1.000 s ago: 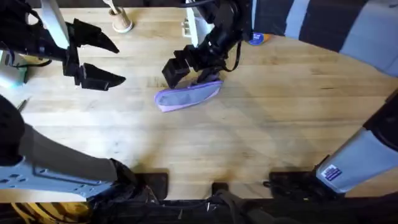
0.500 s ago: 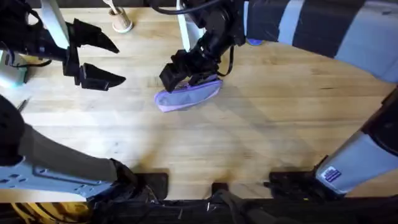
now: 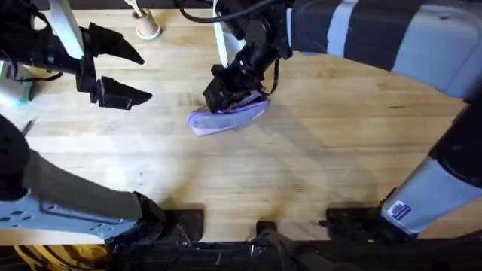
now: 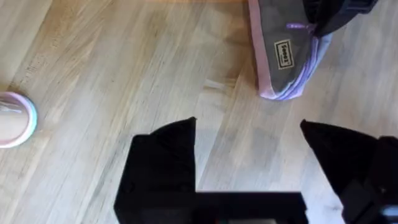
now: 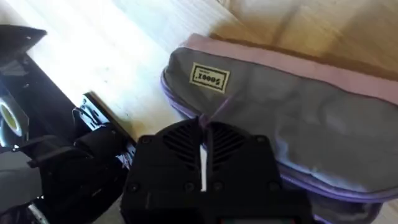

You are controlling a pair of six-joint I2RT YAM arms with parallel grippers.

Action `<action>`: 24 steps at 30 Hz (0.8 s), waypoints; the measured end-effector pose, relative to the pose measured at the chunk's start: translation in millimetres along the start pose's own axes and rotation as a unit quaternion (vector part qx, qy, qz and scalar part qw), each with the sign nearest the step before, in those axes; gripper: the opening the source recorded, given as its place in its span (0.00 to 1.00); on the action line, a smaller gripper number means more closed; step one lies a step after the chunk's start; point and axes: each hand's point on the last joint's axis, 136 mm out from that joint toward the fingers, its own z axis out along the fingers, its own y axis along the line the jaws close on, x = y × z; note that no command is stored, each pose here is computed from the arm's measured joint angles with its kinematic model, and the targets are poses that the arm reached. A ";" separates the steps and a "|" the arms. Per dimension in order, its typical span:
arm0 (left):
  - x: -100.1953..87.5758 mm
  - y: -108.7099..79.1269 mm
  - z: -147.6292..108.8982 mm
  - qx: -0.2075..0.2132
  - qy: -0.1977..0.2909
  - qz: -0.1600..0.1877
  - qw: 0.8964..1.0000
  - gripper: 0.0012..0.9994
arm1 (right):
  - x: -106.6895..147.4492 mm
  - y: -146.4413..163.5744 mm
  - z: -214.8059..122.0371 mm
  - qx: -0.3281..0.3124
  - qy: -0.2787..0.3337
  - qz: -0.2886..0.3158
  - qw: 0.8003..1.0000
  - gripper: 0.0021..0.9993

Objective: Unzip the bag, pick up the pens from the table one at a time and place them inside, then zip the bag closed.

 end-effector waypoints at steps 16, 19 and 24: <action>-1.6 -3.6 0.1 0.006 -0.003 -0.007 1.000 0.99 | -3.5 -5.7 -4.1 -0.004 -0.004 -0.013 1.000 0.03; -4.7 -10.3 1.9 0.020 -0.005 -0.015 1.000 0.99 | -8.7 -15.9 -11.1 -0.005 -0.012 0.000 1.000 0.03; -8.3 -24.6 23.8 0.057 -0.007 -0.009 0.998 1.00 | -27.3 -40.9 -37.6 0.004 -0.048 0.026 0.999 0.03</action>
